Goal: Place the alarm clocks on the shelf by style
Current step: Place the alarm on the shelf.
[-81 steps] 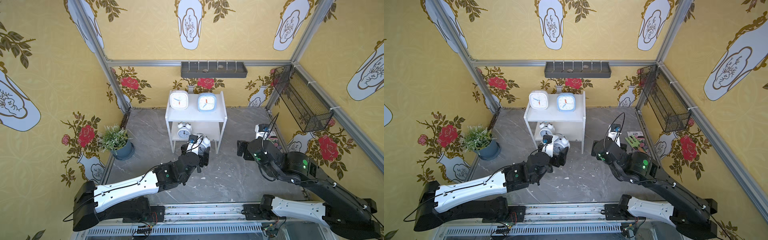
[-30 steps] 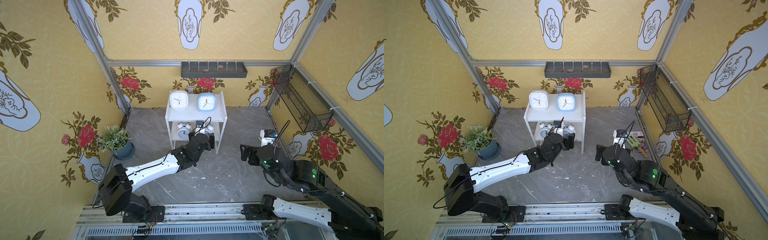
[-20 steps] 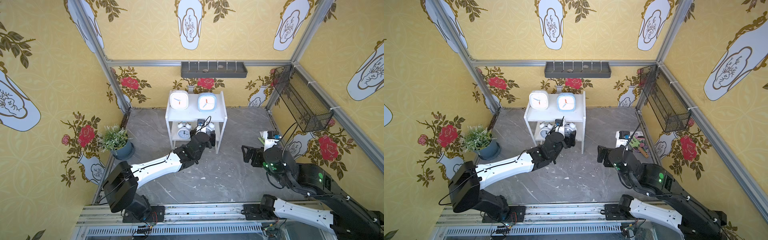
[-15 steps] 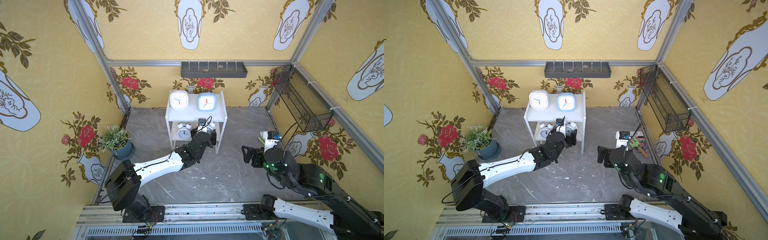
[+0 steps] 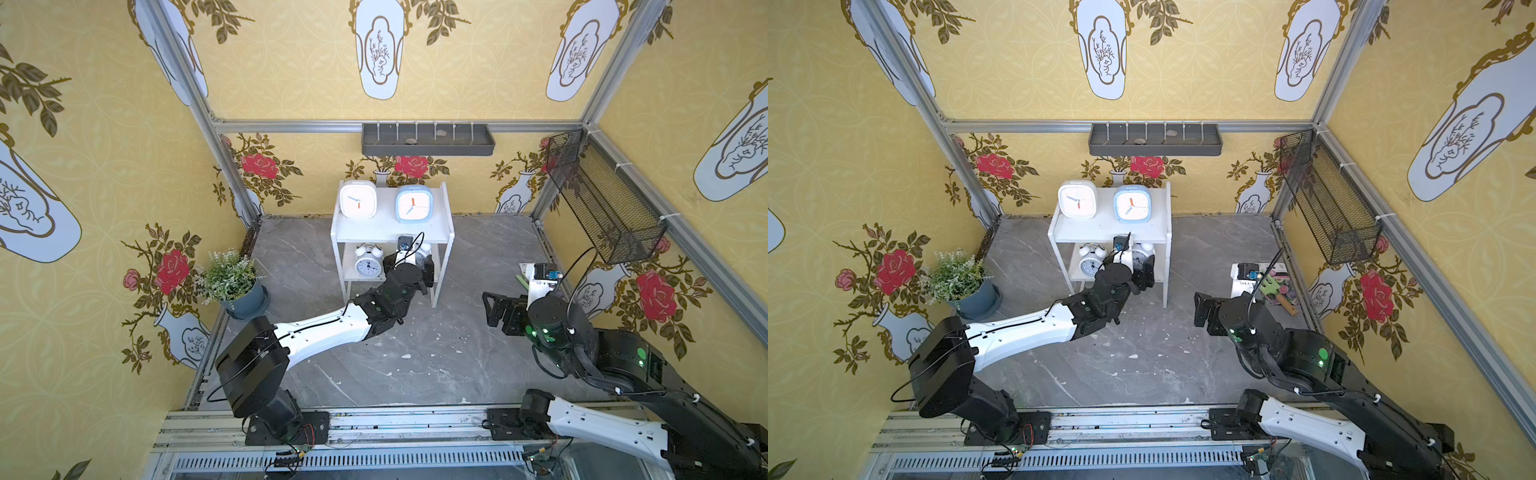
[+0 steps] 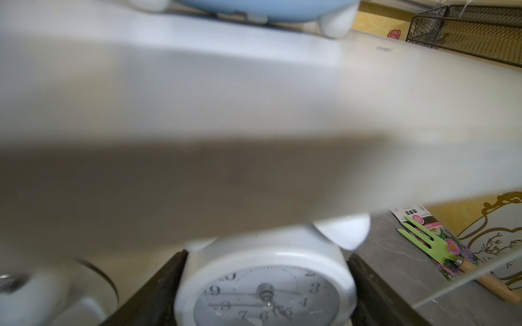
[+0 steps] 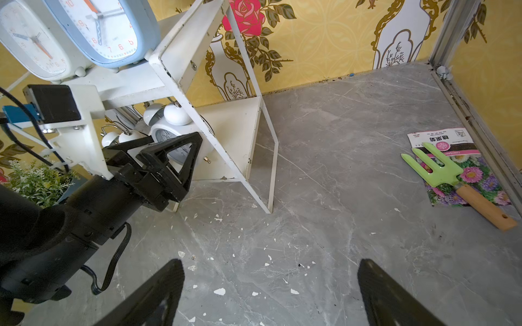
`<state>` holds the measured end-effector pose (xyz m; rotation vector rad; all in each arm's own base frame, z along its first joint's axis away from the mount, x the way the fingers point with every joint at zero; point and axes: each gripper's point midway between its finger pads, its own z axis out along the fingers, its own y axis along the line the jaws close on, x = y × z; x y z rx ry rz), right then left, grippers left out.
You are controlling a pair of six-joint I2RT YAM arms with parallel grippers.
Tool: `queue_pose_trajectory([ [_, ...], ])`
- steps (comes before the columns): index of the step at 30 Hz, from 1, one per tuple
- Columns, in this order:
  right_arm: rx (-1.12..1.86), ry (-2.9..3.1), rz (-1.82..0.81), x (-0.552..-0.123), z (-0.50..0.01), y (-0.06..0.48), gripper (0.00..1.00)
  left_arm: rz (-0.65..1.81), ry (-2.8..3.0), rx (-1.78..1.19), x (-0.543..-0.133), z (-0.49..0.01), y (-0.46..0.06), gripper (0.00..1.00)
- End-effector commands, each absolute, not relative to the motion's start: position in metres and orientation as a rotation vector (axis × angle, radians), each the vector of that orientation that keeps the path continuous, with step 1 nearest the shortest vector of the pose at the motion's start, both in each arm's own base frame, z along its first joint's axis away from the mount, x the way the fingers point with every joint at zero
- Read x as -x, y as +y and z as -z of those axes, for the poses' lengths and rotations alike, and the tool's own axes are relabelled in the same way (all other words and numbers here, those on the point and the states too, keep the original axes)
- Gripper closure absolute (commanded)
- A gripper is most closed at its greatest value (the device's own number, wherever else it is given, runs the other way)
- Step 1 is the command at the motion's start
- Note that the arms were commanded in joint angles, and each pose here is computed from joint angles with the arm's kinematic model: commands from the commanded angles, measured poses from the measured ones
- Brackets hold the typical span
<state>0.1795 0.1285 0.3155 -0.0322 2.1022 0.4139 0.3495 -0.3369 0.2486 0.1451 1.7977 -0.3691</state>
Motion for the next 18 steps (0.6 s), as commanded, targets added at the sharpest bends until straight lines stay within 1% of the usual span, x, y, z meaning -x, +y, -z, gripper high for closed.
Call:
queue_pose_trajectory([
  [1, 0.031, 2.084, -0.437, -0.181, -0.320, 0.133, 0.03, 0.355, 1.819, -0.149, -0.350, -0.237, -0.335, 0.27],
  [18, 0.033, 2.081, -0.447, -0.182, -0.321, 0.135, 0.03, 0.354, 1.855, -0.160, -0.344, -0.224, -0.330, 0.28],
])
